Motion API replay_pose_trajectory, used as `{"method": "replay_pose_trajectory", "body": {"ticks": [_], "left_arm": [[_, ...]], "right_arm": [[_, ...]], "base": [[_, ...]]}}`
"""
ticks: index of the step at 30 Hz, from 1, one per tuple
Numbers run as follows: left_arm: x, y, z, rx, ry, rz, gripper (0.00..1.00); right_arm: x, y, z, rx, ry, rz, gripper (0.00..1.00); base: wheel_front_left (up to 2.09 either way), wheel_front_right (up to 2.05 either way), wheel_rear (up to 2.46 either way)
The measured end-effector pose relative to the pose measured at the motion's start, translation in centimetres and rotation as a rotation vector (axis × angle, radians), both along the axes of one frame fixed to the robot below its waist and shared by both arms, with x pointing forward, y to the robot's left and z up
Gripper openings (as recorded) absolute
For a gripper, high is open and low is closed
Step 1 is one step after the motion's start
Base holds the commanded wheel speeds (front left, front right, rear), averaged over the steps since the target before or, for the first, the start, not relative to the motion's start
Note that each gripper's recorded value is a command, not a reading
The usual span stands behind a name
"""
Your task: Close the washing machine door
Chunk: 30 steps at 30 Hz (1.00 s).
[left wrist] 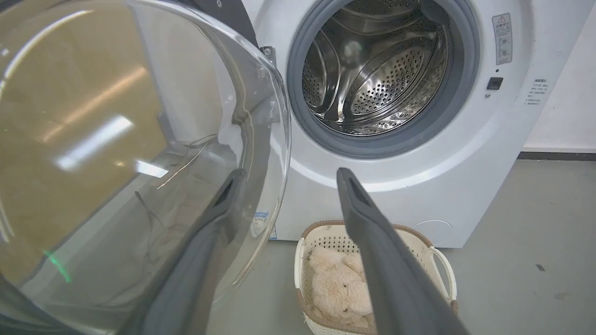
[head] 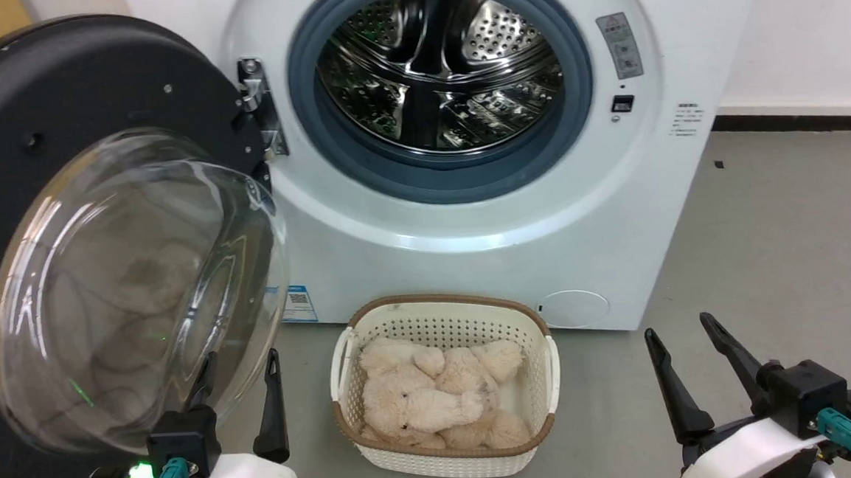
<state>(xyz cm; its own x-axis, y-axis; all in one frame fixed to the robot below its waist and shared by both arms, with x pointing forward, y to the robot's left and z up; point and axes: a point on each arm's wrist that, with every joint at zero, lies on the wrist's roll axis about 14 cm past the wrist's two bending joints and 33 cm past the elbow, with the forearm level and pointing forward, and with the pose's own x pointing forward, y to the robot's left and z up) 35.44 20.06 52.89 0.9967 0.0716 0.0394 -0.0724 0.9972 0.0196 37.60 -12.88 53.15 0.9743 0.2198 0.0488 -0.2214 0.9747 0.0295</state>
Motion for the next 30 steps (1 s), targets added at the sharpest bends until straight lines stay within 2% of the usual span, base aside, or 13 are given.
{"method": "replay_pose_trajectory", "body": {"ticks": [30], "left_arm": [[-4.8,5.8,0.9,-0.018,-0.073,0.193,1.0]], "right_arm": [[0.5,7.6,0.5,0.076,-0.03,0.222,1.0]], "base": [[0.0,0.0,0.0]]}}
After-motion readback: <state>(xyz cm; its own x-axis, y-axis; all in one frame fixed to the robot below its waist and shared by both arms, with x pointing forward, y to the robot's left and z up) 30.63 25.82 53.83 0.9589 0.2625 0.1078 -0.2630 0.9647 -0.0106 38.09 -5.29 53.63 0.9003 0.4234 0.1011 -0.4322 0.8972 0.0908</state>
